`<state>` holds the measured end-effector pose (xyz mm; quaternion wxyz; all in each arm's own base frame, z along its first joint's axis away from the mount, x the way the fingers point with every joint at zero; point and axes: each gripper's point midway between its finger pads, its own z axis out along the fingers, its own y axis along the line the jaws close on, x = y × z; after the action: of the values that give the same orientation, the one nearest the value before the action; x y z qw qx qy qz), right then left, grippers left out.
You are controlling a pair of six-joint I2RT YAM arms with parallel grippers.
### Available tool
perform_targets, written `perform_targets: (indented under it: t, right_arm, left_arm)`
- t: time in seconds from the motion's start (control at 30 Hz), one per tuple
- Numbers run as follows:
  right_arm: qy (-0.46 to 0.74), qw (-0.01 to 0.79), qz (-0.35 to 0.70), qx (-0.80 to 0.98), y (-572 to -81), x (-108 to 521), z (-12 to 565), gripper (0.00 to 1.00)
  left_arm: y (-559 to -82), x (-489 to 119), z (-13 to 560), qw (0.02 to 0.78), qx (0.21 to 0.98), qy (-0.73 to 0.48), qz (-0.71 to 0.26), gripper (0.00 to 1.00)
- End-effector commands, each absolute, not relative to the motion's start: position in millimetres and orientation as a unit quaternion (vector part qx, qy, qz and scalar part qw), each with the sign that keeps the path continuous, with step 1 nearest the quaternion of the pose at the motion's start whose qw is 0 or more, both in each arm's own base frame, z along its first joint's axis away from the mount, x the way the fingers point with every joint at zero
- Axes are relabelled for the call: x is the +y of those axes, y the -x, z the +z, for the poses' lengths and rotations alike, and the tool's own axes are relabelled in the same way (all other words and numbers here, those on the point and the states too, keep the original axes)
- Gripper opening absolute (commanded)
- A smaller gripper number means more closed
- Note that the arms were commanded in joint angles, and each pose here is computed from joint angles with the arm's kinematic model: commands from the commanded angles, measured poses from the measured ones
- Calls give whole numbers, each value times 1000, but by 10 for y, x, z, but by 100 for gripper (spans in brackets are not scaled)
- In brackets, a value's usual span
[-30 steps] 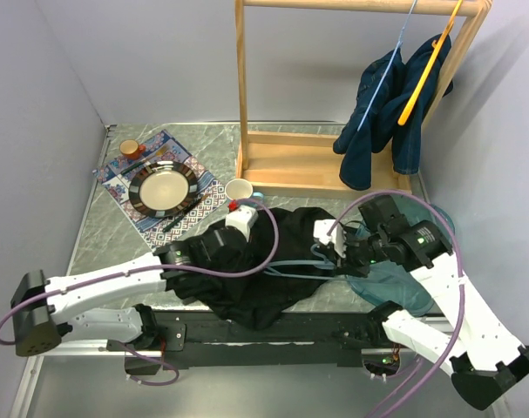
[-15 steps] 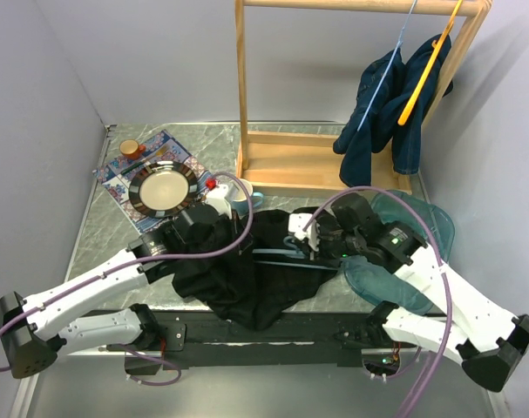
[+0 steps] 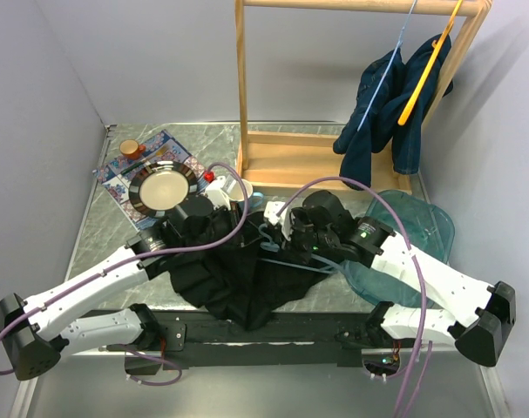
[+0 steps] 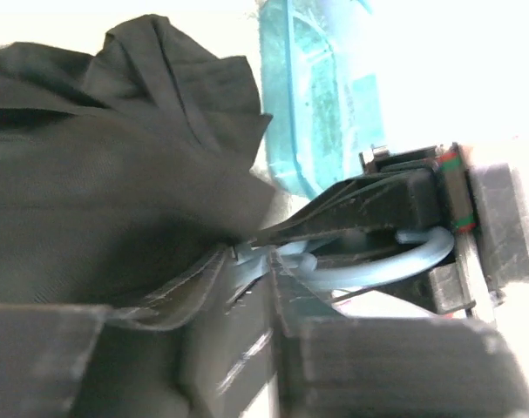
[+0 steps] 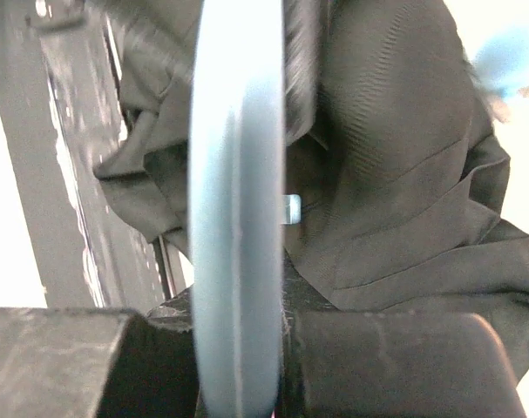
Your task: Place the skirt on the hanger
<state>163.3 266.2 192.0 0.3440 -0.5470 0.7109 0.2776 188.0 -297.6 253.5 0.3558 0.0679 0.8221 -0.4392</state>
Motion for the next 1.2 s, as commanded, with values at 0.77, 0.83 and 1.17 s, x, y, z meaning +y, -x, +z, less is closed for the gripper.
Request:
perform_targets:
  t: [0.77, 0.83, 1.17]
  right_arm:
    - [475, 354, 339, 731, -1966, 3228, 1808, 0]
    - [474, 347, 341, 734, -1976, 3263, 1793, 0]
    - [471, 338, 345, 738, -1958, 3267, 1771, 0]
  left_arm:
    - [-1685, -1910, 2331, 365, 880, 4, -302, 84]
    - [-1658, -1880, 2147, 350, 893, 19, -283, 84]
    - [-1816, -1763, 1674, 347, 924, 38, -156, 69]
